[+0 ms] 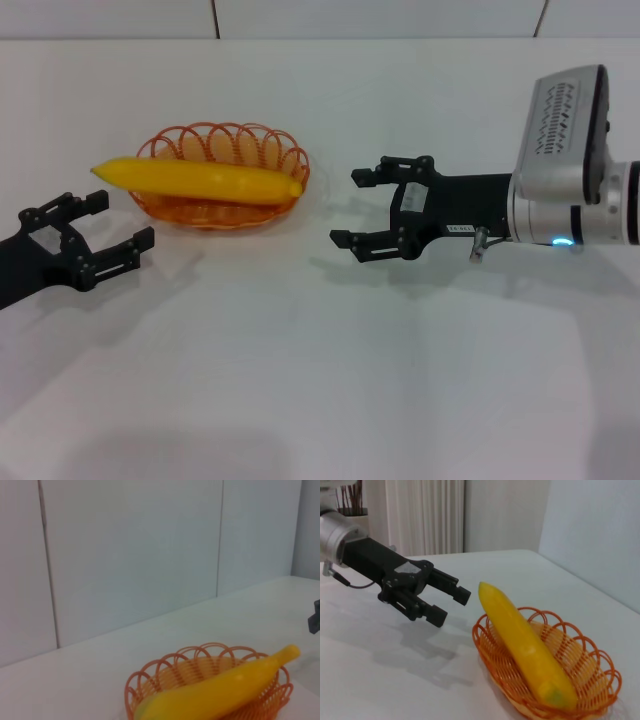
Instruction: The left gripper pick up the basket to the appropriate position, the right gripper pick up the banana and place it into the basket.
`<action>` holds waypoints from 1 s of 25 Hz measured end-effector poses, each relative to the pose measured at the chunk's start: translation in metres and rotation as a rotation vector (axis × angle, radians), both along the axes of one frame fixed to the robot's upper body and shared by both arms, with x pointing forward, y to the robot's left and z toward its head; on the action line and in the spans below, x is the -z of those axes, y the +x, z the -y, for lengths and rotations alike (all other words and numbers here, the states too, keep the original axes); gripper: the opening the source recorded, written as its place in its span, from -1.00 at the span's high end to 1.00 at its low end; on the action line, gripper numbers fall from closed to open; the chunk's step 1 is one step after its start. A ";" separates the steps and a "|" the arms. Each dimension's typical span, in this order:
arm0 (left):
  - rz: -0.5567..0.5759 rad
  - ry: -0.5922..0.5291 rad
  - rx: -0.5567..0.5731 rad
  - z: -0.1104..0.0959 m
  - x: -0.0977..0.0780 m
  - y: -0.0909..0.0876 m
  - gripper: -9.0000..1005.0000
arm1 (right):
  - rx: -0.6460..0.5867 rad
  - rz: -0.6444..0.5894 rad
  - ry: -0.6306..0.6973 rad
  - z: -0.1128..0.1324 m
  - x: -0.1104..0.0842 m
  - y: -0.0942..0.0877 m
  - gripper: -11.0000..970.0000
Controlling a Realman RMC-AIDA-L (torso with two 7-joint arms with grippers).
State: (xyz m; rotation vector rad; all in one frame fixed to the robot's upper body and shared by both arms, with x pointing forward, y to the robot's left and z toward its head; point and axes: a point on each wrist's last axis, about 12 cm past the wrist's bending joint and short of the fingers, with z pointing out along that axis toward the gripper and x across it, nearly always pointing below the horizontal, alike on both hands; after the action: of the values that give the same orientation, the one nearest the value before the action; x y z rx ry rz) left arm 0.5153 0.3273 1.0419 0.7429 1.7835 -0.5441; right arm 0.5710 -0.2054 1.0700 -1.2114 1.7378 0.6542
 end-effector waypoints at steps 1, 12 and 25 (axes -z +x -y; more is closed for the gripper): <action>-0.001 0.000 -0.001 0.000 0.000 0.000 -0.65 | 0.000 -0.001 0.000 0.000 0.000 0.000 -0.76; -0.007 0.002 -0.007 -0.001 0.002 -0.002 -0.65 | 0.003 -0.003 0.002 -0.001 0.001 0.000 -0.76; 0.000 0.004 -0.001 0.000 0.001 -0.001 -0.65 | 0.004 -0.005 0.004 -0.001 0.002 -0.001 -0.76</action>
State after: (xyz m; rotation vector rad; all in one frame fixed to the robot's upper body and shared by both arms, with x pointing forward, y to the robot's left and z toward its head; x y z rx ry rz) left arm 0.5147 0.3273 1.0407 0.7448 1.7855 -0.5404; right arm 0.5703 -0.2045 1.0684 -1.2044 1.7418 0.6586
